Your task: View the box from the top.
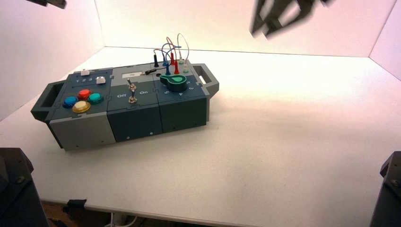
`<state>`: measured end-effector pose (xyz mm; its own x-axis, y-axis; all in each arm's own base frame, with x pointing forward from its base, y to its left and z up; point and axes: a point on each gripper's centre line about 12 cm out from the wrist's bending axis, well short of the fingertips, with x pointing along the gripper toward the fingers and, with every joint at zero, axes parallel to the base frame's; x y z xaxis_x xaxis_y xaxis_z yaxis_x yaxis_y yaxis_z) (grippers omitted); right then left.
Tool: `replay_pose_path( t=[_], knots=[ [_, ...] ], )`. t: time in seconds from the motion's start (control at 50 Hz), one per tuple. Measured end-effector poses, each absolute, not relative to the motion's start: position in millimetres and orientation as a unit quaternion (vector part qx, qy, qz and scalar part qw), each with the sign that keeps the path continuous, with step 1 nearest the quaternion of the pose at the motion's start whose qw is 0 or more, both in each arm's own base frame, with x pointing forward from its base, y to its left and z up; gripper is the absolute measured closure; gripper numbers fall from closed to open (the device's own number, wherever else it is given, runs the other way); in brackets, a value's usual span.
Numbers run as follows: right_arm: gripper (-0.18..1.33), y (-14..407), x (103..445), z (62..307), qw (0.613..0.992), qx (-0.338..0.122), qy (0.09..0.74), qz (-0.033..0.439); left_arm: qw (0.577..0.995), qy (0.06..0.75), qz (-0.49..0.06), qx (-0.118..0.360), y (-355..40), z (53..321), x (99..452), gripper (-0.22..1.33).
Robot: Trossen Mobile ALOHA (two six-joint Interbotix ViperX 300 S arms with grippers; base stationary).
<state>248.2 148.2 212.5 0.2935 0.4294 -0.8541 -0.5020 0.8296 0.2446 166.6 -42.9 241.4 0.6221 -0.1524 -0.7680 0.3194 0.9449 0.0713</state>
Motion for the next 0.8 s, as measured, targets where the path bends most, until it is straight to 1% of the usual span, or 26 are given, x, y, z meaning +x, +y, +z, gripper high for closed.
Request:
replay_pose_path(
  t=[0.02, 0.04, 0.06, 0.08, 0.1, 0.12, 0.14, 0.26, 0.32, 0.34, 0.38, 0.4, 0.42, 0.46, 0.5, 0.52, 0.56, 0.58, 0.66, 0.8],
  knots=[
    [0.13, 156, 251, 222, 0.803, -0.04, 0.513, 0.3, 0.894, 0.417, -0.129, 0.101, -42, 243, 168, 0.14],
    [0.13, 156, 251, 222, 0.803, -0.04, 0.513, 0.3, 0.894, 0.417, -0.129, 0.101, -42, 243, 168, 0.14],
    [0.13, 166, 255, 234, 0.802, -0.048, 0.506, 0.314, 0.892, 0.423, -0.125, 0.101, -41, 248, 172, 0.14],
    [0.13, 168, 256, 235, 0.802, -0.049, 0.505, 0.316, 0.892, 0.423, -0.124, 0.1, -41, 249, 172, 0.14],
    [0.13, 178, 258, 244, 0.799, -0.058, 0.5, 0.328, 0.89, 0.429, -0.118, 0.1, -39, 253, 175, 0.14],
    [0.13, 178, 258, 244, 0.799, -0.058, 0.5, 0.328, 0.889, 0.431, -0.116, 0.099, -38, 256, 177, 0.14],
    [0.13, 189, 261, 253, 0.796, -0.07, 0.496, 0.34, 0.889, 0.433, -0.113, 0.098, -37, 259, 178, 0.14],
    [0.13, 226, 270, 269, 0.778, -0.115, 0.499, 0.363, 0.883, 0.449, -0.101, 0.094, -34, 274, 187, 0.14],
    [0.13, 238, 274, 270, 0.772, -0.135, 0.505, 0.362, 0.876, 0.461, -0.1, 0.098, -34, 280, 194, 0.14],
    [0.13, 247, 277, 270, 0.766, -0.153, 0.51, 0.36, 0.873, 0.466, -0.101, 0.099, -34, 282, 195, 0.14],
    [0.13, 259, 281, 270, 0.763, -0.176, 0.511, 0.355, 0.871, 0.47, -0.101, 0.101, -34, 283, 198, 0.14],
    [0.13, 261, 282, 269, 0.762, -0.179, 0.511, 0.354, 0.867, 0.478, -0.102, 0.102, -35, 284, 201, 0.14],
    [0.13, 271, 284, 267, 0.758, -0.199, 0.513, 0.35, 0.866, 0.478, -0.102, 0.102, -35, 284, 202, 0.14],
    [0.13, 282, 286, 265, 0.753, -0.222, 0.514, 0.346, 0.858, 0.492, -0.103, 0.106, -36, 284, 206, 0.14],
    [0.13, 290, 287, 263, 0.75, -0.236, 0.513, 0.344, 0.852, 0.501, -0.105, 0.109, -36, 283, 208, 0.14],
    [0.13, 300, 288, 261, 0.744, -0.258, 0.513, 0.341, 0.846, 0.51, -0.106, 0.111, -37, 280, 211, 0.14],
    [0.13, 308, 289, 259, 0.739, -0.272, 0.513, 0.34, 0.838, 0.523, -0.107, 0.114, -37, 277, 214, 0.14],
    [0.13, 317, 290, 258, 0.735, -0.286, 0.512, 0.34, 0.834, 0.528, -0.108, 0.117, -36, 276, 215, 0.14],
    [0.13, 339, 289, 252, 0.721, -0.315, 0.513, 0.343, 0.816, 0.555, -0.109, 0.122, -35, 266, 219, 0.14],
    [0.13, 356, 290, 252, 0.715, -0.337, 0.508, 0.341, 0.796, 0.587, -0.097, 0.115, -27, 253, 220, 0.14]
  ],
)
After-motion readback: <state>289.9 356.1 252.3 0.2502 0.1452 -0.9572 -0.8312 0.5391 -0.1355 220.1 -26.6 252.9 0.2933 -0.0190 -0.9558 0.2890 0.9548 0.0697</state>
